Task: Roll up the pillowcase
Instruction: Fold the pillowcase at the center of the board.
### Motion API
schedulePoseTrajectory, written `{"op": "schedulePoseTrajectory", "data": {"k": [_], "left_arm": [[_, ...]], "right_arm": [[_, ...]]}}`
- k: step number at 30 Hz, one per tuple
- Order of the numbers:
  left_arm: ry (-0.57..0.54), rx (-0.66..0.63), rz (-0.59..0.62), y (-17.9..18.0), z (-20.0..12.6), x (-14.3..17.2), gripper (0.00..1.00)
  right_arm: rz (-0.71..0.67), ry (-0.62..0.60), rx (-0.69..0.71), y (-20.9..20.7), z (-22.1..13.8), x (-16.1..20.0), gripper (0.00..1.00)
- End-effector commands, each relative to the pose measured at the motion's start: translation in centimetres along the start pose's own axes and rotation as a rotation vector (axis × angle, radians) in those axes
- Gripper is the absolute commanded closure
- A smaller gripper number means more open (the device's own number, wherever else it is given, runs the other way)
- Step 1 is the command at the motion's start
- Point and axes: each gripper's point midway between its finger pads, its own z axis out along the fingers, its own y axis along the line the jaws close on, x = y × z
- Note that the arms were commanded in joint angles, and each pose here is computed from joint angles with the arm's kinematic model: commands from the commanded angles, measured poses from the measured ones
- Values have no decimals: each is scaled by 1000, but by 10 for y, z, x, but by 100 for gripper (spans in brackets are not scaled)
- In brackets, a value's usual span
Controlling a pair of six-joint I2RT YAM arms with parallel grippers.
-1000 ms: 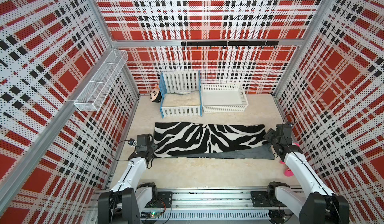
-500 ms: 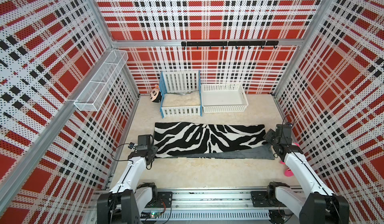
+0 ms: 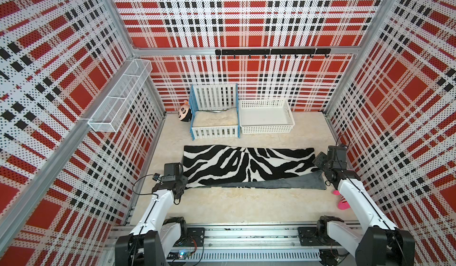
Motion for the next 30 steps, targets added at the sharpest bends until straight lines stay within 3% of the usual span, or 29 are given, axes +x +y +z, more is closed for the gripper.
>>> {"op": "schedulePoseTrajectory", "data": {"k": [1,5,8,10,11,17,19,22,30], "left_arm": [[11,-32,-13,8,-1,6,61],[36,-31,-35,13,5,16,61],[20,-13,-52,10,6,14,70],[0,-4,-51,8,4,9,96],[-5,1,-52,7,3,8,100],[-81,49,-68,-4,-10,-11,100],[-120,71,-60,-14,-20,-25,100],[-154,73,-40,-24,-27,-40,100],[-167,91,-19,-37,-28,-46,100]], "right_arm": [[11,-8,3,-1,-1,-3,32],[6,-6,5,0,0,-3,31],[2,0,9,0,0,-3,31],[1,13,16,-1,0,-2,32],[3,21,22,-2,0,-1,32],[25,81,64,-11,1,11,36],[26,109,76,-14,2,15,45],[40,156,105,-21,3,21,48],[201,275,48,-37,16,33,52]]}}
